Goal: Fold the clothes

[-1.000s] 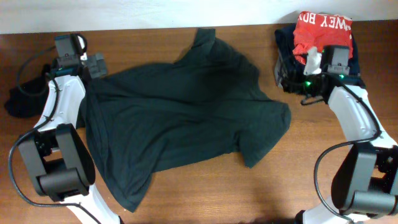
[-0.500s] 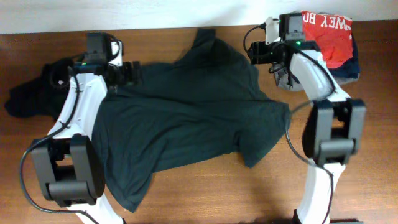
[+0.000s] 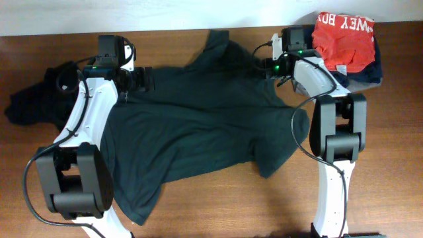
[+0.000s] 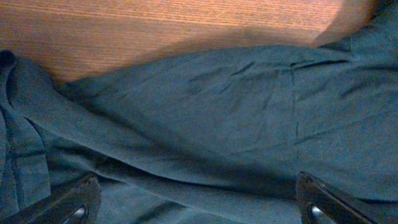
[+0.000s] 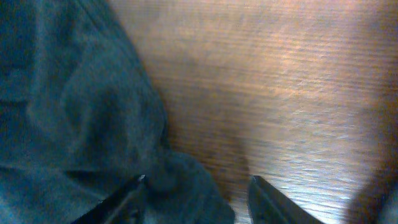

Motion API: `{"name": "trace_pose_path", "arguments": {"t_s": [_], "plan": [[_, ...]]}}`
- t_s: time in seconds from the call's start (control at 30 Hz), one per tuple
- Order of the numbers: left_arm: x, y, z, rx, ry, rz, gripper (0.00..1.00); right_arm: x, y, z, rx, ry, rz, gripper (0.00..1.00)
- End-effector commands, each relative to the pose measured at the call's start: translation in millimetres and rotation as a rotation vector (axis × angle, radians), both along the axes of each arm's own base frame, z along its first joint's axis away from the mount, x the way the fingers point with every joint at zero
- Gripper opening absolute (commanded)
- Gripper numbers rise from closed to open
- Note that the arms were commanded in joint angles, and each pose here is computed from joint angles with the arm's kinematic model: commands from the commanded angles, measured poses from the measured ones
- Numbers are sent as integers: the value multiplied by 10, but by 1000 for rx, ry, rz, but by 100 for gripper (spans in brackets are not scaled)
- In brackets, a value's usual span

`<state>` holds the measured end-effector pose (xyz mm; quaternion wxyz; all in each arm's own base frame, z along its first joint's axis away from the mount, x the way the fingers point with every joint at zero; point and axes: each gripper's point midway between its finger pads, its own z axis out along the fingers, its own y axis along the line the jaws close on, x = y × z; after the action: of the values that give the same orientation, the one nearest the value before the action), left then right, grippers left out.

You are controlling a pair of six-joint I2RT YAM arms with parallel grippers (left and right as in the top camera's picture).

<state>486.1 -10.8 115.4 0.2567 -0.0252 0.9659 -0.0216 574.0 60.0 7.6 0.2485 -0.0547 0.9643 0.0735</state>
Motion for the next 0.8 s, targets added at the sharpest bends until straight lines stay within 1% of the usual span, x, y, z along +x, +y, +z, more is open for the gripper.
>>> {"name": "trace_pose_path", "arguments": {"t_s": [0.0, 0.13, 0.23, 0.3, 0.43, 0.67, 0.7, 0.73, 0.77], "plan": [[29, 25, 175, 4, -38, 16, 99, 9, 43, -73, -19, 14, 4, 45], [36, 25, 179, 3, -42, 16, 99, -1, 47, -81, -20, 19, 5, 34], [36, 25, 179, 3, -42, 16, 99, 34, -6, -38, -18, 11, -15, 21], [36, 25, 179, 3, -42, 15, 99, 72, -138, 21, -38, 8, -66, 11], [43, 25, 178, 3, -44, 15, 99, 158, -459, 254, -104, -7, -136, 8], [54, 24, 185, 3, -49, 15, 99, 253, -967, 747, -116, -39, -222, 8], [59, 24, 188, 3, -51, 15, 99, 248, -1025, 783, -116, -39, -232, 11], [64, 25, 191, 3, -54, 16, 99, 240, -1068, 808, -117, -36, -238, 21], [70, 25, 195, 3, -57, 15, 99, 229, -1090, 813, -117, -32, -242, 34]]}}
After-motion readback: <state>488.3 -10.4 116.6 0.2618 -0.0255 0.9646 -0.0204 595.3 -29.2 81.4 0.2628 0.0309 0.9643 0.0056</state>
